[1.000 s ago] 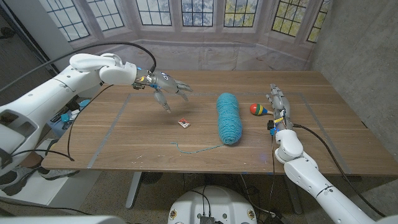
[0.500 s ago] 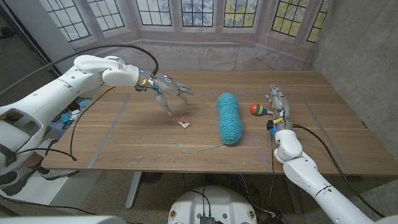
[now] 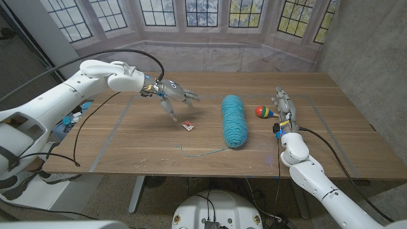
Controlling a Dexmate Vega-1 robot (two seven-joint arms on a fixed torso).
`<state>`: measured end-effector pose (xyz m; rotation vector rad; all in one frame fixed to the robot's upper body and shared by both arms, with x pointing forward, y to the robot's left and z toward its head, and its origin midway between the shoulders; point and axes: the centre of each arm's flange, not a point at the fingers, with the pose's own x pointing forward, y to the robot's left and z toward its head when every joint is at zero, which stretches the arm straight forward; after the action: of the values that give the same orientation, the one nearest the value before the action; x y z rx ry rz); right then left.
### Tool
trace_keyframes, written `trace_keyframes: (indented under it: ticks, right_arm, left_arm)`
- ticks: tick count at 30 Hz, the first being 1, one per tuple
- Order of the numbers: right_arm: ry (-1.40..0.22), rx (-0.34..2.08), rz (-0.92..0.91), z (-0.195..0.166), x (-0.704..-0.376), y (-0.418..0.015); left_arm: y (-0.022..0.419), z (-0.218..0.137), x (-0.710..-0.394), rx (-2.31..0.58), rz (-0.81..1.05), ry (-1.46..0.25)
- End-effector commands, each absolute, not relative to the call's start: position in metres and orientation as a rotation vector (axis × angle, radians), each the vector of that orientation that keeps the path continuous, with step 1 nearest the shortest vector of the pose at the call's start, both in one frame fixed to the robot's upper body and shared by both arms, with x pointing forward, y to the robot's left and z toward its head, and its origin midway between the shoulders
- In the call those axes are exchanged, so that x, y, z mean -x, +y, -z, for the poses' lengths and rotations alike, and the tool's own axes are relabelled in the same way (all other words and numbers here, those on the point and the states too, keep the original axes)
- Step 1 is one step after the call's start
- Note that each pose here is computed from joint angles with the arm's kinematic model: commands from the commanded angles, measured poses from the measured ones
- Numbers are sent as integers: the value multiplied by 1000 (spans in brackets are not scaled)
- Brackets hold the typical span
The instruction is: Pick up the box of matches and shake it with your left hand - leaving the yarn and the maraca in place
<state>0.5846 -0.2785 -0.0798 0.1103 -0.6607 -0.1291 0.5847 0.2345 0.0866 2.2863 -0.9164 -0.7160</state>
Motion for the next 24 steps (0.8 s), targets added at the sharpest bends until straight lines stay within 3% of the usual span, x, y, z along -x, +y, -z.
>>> trace_keyframes:
  ticks: [1, 24]
  right_arm:
    - [-659, -113, 122, 79, -588, -284]
    - [-661, -131, 120, 82, -591, -288]
  left_arm:
    - [230, -78, -585, -2287, 728, -916]
    - [241, -62, -581, -2287, 607, -986]
